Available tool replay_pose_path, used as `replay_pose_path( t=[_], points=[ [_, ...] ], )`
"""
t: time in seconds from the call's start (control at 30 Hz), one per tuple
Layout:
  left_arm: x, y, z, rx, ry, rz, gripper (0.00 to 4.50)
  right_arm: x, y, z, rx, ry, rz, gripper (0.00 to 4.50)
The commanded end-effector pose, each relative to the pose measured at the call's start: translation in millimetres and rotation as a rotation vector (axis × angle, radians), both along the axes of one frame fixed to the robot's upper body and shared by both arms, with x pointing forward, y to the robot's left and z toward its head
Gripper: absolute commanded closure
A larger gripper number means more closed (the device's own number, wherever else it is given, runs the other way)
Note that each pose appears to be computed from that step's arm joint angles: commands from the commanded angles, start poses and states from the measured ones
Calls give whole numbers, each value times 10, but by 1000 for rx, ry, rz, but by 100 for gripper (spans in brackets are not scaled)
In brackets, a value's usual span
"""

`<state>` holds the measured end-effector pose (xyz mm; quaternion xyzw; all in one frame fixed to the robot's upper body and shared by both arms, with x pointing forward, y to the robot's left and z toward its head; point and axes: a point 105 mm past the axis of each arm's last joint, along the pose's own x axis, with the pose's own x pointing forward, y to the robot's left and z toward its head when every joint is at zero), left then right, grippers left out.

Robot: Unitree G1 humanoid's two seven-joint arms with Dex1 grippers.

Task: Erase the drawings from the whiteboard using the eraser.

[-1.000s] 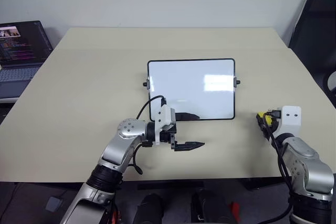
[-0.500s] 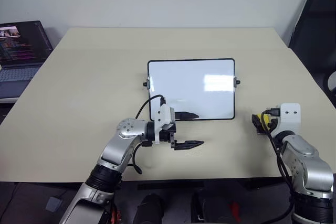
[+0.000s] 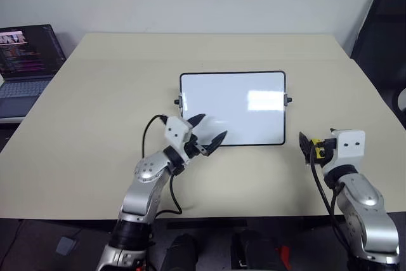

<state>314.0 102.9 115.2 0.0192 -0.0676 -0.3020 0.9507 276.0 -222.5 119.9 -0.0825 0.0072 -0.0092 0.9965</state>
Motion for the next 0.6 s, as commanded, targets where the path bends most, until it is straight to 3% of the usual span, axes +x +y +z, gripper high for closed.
replay_pose_path(
  t=[0.03,0.33,0.6],
  points=[
    [-79,179,12,-13,-20,147,0,-152,17,110,-32,-74,-22,4],
    [-306,484,-19,-3,-52,397,0,-387,73,-131,11,-17,-68,4],
    [-451,403,-78,4,-42,443,0,-457,-8,-240,-12,-11,-137,4]
  ],
)
